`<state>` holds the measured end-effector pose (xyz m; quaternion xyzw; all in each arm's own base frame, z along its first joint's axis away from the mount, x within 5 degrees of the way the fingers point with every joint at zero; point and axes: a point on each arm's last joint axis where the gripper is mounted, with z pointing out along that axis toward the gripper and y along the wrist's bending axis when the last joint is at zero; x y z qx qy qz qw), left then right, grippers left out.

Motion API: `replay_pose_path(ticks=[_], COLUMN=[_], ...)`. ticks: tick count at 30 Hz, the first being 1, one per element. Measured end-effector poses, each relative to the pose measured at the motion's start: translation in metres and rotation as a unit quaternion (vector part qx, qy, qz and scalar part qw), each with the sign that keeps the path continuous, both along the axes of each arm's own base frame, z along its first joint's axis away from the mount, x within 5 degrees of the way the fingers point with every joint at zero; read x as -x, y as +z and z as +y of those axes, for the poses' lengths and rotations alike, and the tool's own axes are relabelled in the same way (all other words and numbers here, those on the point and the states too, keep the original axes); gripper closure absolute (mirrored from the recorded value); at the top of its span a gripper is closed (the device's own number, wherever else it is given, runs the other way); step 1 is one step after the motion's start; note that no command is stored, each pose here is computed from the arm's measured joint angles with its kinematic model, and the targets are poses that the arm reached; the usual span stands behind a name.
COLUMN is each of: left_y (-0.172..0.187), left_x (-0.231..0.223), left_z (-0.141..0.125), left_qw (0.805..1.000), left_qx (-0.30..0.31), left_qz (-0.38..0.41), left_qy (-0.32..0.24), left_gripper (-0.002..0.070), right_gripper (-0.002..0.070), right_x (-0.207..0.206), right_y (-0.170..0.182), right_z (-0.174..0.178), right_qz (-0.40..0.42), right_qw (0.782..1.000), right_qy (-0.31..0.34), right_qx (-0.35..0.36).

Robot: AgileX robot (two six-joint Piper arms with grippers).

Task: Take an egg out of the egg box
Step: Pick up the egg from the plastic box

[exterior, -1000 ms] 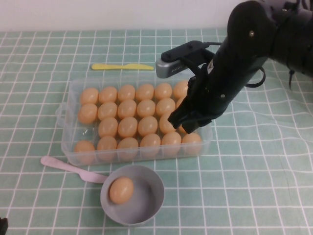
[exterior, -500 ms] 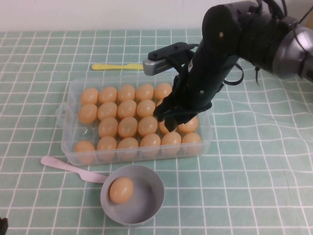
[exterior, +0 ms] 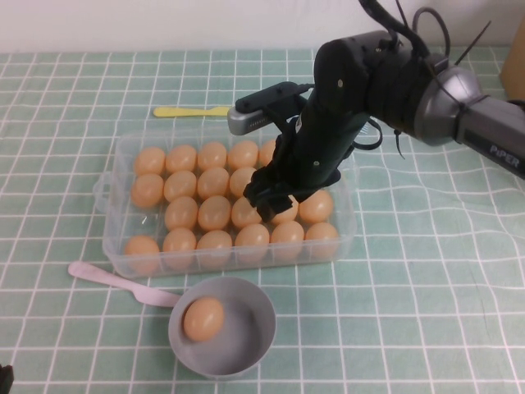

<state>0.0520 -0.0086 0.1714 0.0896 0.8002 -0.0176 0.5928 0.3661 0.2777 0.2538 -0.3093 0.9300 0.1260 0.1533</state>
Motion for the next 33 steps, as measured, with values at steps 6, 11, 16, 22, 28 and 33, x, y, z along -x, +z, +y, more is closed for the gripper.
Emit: replay_pose_path(ticks=[6, 11, 16, 22, 28, 33], left_y=[0.0, 0.0, 0.0, 0.0, 0.0, 0.0], left_x=[0.0, 0.0, 0.0, 0.0, 0.0, 0.0], left_z=[0.0, 0.0, 0.0, 0.0, 0.0, 0.0], left_qw=[1.0, 1.0, 1.0, 1.0, 1.0, 1.0], left_qx=[0.0, 0.0, 0.0, 0.0, 0.0, 0.0], left_qz=[0.0, 0.0, 0.0, 0.0, 0.0, 0.0], left_qy=[0.0, 0.0, 0.0, 0.0, 0.0, 0.0], left_gripper=[0.0678, 0.0678, 0.0678, 0.0678, 0.0678, 0.0678], right_gripper=[0.0169, 0.0155, 0.0154, 0.0154, 0.0154, 0.0154], right_x=[-0.005, -0.007, -0.01, -0.012, -0.014, -0.015], right_y=[-0.008, -0.011, -0.019, -0.024, -0.023, -0.023], right_z=[0.001, 0.002, 0.004, 0.005, 0.006, 0.006], right_qz=[-0.01, -0.013, -0.01, -0.01, -0.026, -0.032], right_qw=[1.0, 1.0, 1.0, 1.0, 1.0, 0.999], right_qy=[0.002, 0.003, 0.002, 0.002, 0.003, 0.003], right_qx=[0.012, 0.013, 0.015, 0.015, 0.015, 0.014])
